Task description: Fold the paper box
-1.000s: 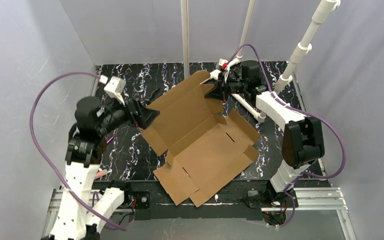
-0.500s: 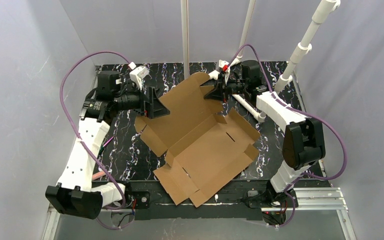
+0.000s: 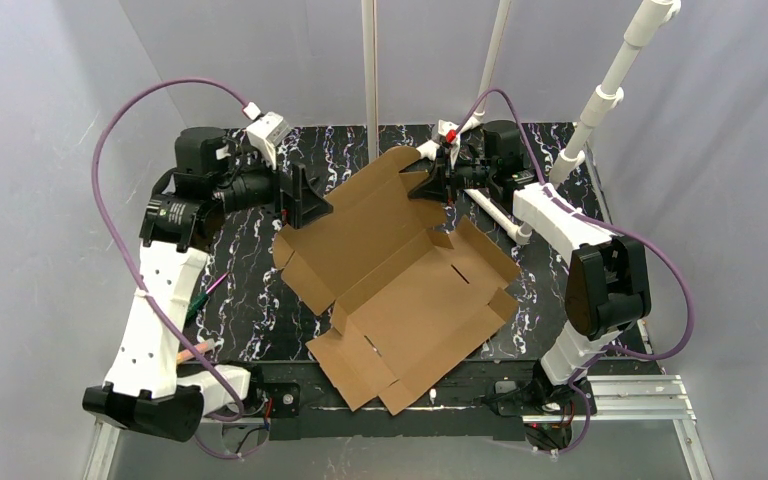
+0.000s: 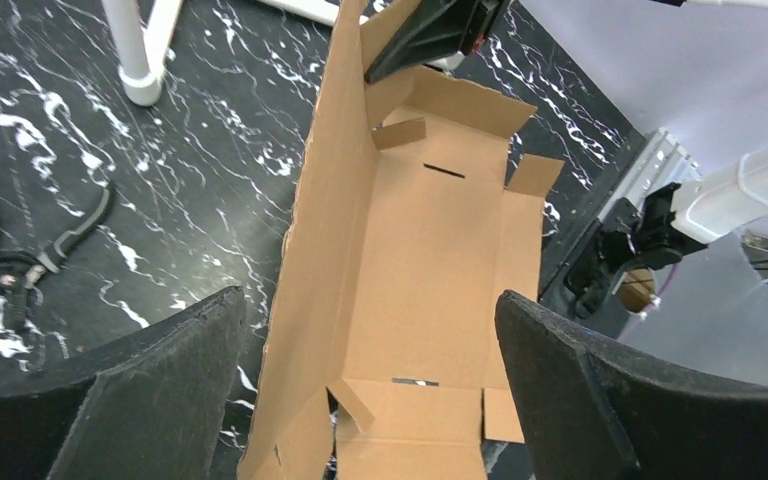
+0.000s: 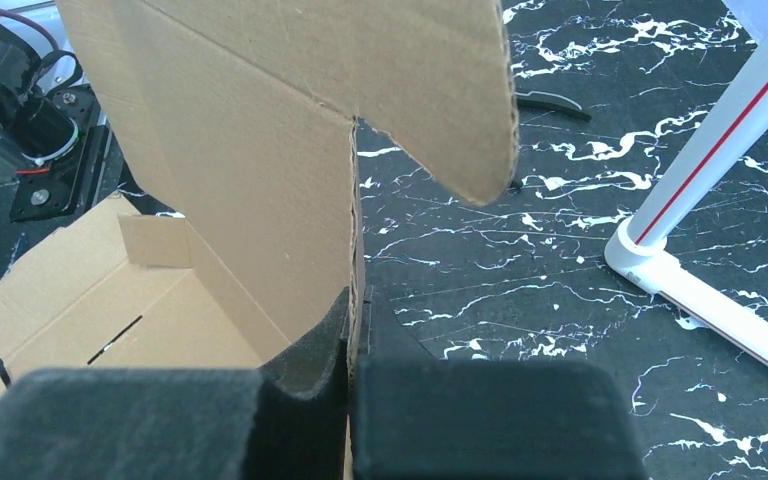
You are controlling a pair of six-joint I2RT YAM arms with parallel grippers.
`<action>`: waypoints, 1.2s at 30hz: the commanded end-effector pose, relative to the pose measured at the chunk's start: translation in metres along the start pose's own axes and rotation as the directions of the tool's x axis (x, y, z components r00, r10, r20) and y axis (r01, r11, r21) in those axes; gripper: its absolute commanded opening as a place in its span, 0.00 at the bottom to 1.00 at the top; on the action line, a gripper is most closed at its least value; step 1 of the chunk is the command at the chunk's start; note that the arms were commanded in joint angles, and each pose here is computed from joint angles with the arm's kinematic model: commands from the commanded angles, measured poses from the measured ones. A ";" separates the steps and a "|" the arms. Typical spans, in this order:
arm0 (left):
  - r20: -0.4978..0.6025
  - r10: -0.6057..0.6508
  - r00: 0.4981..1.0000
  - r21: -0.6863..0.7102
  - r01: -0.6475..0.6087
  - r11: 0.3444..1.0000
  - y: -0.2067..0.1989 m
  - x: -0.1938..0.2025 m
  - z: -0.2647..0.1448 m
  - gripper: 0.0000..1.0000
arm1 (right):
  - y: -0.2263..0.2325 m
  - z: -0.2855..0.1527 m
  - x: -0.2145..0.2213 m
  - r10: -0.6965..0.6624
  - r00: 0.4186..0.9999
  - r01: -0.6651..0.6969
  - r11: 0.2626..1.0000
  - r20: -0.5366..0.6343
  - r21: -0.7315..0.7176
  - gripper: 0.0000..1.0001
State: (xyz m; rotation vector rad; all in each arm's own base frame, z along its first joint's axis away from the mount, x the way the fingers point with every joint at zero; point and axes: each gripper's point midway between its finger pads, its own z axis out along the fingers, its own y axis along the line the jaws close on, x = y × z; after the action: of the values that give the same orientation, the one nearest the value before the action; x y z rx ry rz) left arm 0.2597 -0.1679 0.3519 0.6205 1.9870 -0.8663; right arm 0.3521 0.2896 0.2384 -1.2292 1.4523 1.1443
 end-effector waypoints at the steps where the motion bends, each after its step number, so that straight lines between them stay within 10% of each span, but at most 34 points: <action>1: -0.004 0.054 0.999 -0.030 -0.054 0.998 0.003 -0.002 -0.006 0.94 | 0.012 -0.005 -0.027 -0.076 0.996 0.077 0.997 0.044 -0.023 0.01; 10: -0.104 -0.014 0.994 0.089 0.023 0.996 0.007 0.027 0.027 0.89 | 0.013 -0.004 -0.026 -0.070 0.996 0.071 0.997 0.047 -0.034 0.01; 16: -0.165 -0.037 0.986 0.123 0.058 0.991 0.010 0.042 0.043 0.50 | 0.014 -0.002 -0.027 -0.069 0.996 0.071 0.997 0.048 -0.039 0.01; 19: -0.177 -0.038 0.983 0.124 0.060 0.990 0.009 0.042 0.044 0.05 | 0.013 -0.002 -0.027 -0.067 0.997 0.069 0.997 0.047 -0.037 0.01; 23: -0.148 0.002 0.989 0.073 0.009 0.997 0.011 0.031 0.035 0.00 | 0.010 -0.002 -0.028 -0.056 0.997 0.057 0.998 0.045 -0.024 0.02; 29: -0.071 0.114 0.991 -0.114 -0.121 0.986 0.022 0.004 0.006 0.00 | -0.016 -0.018 -0.043 -0.028 0.997 0.039 0.986 -0.071 0.161 0.90; 36: -0.039 0.150 0.988 -0.108 -0.153 0.982 0.016 -0.015 0.000 0.00 | 0.003 -0.059 -0.041 -0.077 0.978 0.126 0.959 -0.195 0.255 0.98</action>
State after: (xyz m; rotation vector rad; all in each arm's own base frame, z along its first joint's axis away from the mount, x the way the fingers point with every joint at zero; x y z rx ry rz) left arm 0.2802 -0.1599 0.3398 0.6944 2.0309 -0.6754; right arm 0.3712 0.2661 0.2782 -1.1881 1.5648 0.8866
